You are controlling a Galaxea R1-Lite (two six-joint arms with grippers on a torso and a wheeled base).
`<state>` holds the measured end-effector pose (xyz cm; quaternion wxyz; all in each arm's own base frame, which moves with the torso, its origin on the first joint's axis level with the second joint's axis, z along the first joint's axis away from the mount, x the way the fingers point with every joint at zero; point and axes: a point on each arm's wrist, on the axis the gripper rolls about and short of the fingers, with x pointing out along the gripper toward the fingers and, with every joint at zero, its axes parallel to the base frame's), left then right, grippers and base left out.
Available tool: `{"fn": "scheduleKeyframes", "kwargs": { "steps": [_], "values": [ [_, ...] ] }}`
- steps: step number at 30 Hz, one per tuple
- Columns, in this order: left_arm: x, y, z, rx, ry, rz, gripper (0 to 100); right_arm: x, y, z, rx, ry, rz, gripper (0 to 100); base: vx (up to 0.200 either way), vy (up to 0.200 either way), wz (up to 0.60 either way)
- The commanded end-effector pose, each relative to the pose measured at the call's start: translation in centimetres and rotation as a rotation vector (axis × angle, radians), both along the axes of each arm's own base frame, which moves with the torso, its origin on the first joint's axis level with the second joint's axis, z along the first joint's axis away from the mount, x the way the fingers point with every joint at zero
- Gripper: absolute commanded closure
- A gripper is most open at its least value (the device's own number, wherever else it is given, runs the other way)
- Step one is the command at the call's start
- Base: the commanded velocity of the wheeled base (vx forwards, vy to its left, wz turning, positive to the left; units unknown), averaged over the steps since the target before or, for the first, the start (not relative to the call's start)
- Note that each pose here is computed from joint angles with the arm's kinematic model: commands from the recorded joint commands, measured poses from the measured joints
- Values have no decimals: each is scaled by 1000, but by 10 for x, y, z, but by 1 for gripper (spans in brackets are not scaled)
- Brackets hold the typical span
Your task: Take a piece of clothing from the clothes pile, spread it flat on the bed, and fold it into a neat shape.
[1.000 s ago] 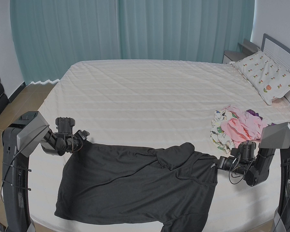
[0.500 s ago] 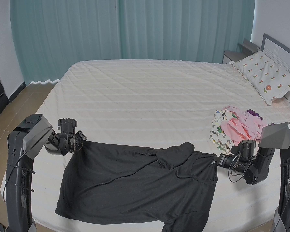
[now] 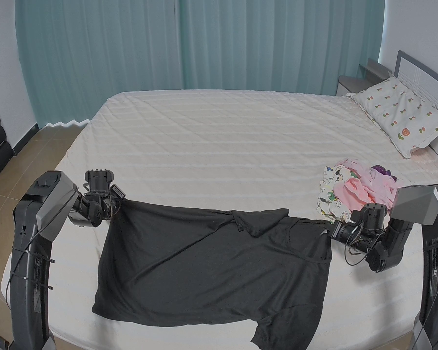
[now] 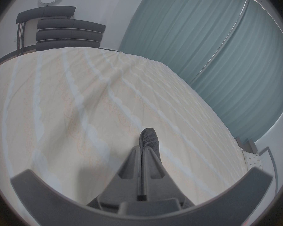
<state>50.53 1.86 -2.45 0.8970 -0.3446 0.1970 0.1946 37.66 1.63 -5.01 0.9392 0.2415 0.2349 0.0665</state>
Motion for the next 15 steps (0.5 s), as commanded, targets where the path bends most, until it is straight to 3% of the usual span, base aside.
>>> {"fn": "scheduleKeyframes", "kwargs": {
  "steps": [1, 7, 8, 10, 11, 15],
  "values": [
    [0, 1, -6, 0, 9, 4, 100, 15, -2, -13, -19, -27, -51, 100, 0, 0, 0],
    [0, 1, -7, 0, 13, 4, 100, 16, 3, -19, -12, -24, -50, 100, 0, 0, 0],
    [0, 1, -7, 0, 13, 4, 100, 14, 5, -19, -13, -18, -43, 0, 0, 0, 0],
    [0, 1, -7, -1, 16, 3, 100, 15, 5, -20, -12, -19, -43, 0, 0, 0, 0],
    [0, 1, -8, 0, 17, 2, 0, 14, 5, -20, -11, -19, -41, 0, 0, 0, 0],
    [0, 1, -8, -1, 17, 3, 0, 12, 6, -20, -10, -16, -37, 0, 0, 0, 0]
  ]
}}
